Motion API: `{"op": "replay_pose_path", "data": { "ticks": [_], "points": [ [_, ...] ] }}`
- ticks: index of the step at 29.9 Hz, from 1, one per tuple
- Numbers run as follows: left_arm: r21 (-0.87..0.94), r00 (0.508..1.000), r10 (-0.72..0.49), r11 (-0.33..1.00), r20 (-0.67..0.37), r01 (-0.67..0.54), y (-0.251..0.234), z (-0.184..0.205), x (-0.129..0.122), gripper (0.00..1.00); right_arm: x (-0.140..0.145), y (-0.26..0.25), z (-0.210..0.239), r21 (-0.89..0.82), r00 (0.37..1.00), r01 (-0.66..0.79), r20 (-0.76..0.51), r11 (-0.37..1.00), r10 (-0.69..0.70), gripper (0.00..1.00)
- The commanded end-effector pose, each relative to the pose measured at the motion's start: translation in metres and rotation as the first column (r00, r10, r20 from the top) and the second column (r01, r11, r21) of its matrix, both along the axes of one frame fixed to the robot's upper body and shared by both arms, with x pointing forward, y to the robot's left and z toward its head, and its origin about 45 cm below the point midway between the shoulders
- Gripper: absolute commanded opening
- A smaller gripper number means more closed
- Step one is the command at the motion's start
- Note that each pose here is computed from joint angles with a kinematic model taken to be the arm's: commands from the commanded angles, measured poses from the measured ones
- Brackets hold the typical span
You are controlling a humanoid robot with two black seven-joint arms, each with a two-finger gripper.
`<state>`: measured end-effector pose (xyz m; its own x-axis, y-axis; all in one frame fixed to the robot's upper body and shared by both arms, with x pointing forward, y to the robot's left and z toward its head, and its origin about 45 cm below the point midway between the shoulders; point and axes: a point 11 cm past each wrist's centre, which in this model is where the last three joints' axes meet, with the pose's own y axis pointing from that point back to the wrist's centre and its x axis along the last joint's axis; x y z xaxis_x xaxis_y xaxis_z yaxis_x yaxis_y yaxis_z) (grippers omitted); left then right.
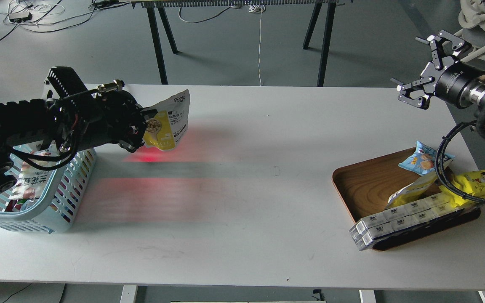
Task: Scan snack and place in basket
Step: 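Carry the packet past the scanner's red light with the left gripper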
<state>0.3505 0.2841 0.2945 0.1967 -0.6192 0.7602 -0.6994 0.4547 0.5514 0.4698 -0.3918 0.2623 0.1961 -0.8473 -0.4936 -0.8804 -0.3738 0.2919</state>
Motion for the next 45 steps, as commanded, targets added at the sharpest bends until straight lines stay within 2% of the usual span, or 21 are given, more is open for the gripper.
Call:
{"op": "replay_pose_path", "data": {
  "ticks": [1, 12, 21, 36, 45],
  "points": [
    [0.003, 1.0, 0.002, 1.0, -0.005, -0.002, 0.0, -0.001, 0.0, 0.01, 0.0, 0.0, 0.0, 0.0, 1.0, 0.0, 0.0, 1.0, 0.0, 1.0],
    [0.03, 0.999, 0.023, 0.999, -0.022, -0.023, 0.003, -0.001, -0.001, 0.01, 0.0, 0.001, 0.0, 0.001, 1.0, -0.001, 0.0, 1.0, 0.001, 1.0],
    [0.048, 0.988, 0.141, 0.989, -0.056, -0.138, 0.004, 0.006, 0.002, 0.01, 0.0, 0.001, -0.002, -0.009, 1.0, -0.006, -0.008, 1.0, 0.006, 1.0],
    [-0.189, 0.976, 0.215, 0.957, -0.045, -0.22, -0.026, 0.043, 0.02, 0.01, 0.0, 0.002, -0.002, -0.008, 1.0, -0.008, -0.007, 1.0, 0.008, 1.0],
    [-0.241, 0.936, 0.321, 0.906, -0.144, -0.348, -0.019, 0.034, 0.02, 0.01, -0.001, 0.002, -0.003, -0.008, 1.0, -0.007, -0.009, 1.0, 0.007, 1.0]
  ]
}}
